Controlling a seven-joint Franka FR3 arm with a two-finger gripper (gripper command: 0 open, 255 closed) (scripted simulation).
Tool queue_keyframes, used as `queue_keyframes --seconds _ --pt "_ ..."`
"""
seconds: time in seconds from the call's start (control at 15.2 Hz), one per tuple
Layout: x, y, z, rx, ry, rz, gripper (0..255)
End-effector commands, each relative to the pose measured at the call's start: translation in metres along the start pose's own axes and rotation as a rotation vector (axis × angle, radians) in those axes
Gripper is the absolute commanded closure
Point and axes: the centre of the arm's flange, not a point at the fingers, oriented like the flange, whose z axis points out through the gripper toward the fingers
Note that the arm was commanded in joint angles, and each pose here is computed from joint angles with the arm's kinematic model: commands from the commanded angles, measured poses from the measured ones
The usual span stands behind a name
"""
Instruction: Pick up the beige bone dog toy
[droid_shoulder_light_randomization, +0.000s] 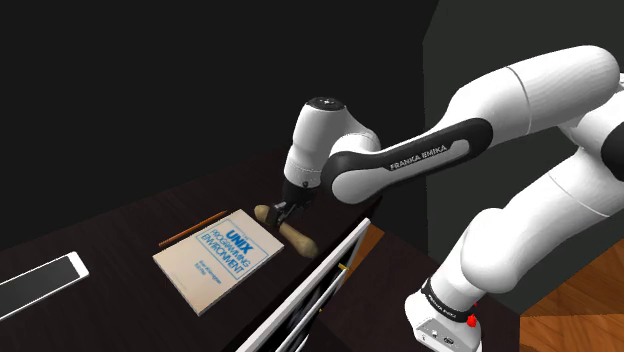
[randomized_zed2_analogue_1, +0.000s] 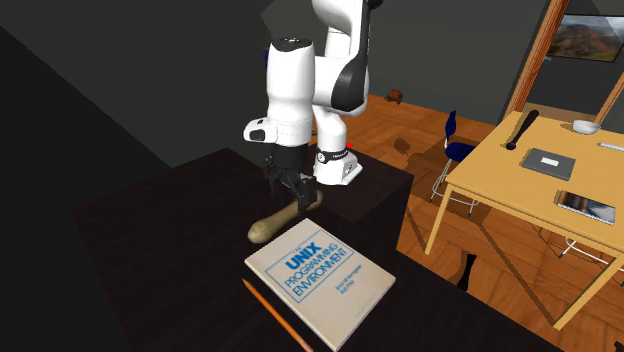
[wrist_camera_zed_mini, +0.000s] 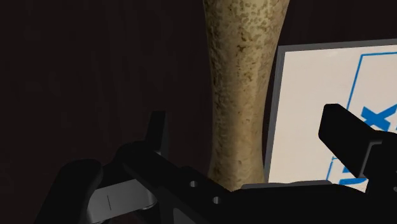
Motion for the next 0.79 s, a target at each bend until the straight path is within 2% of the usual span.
queue_keyframes --seconds 0.0,0.2,0.26,0.73 --pt "-0.0016 -0.0002 0.0113 0.000 0.001 0.000 0" --pt "-0.0024 -0.0001 0.0195 0.000 0.001 0.000 0" --pt "-0.0025 0.0002 0.0195 0.000 0.001 0.000 255" --pt "-0.0024 0.0004 0.0192 0.000 0.001 0.000 255"
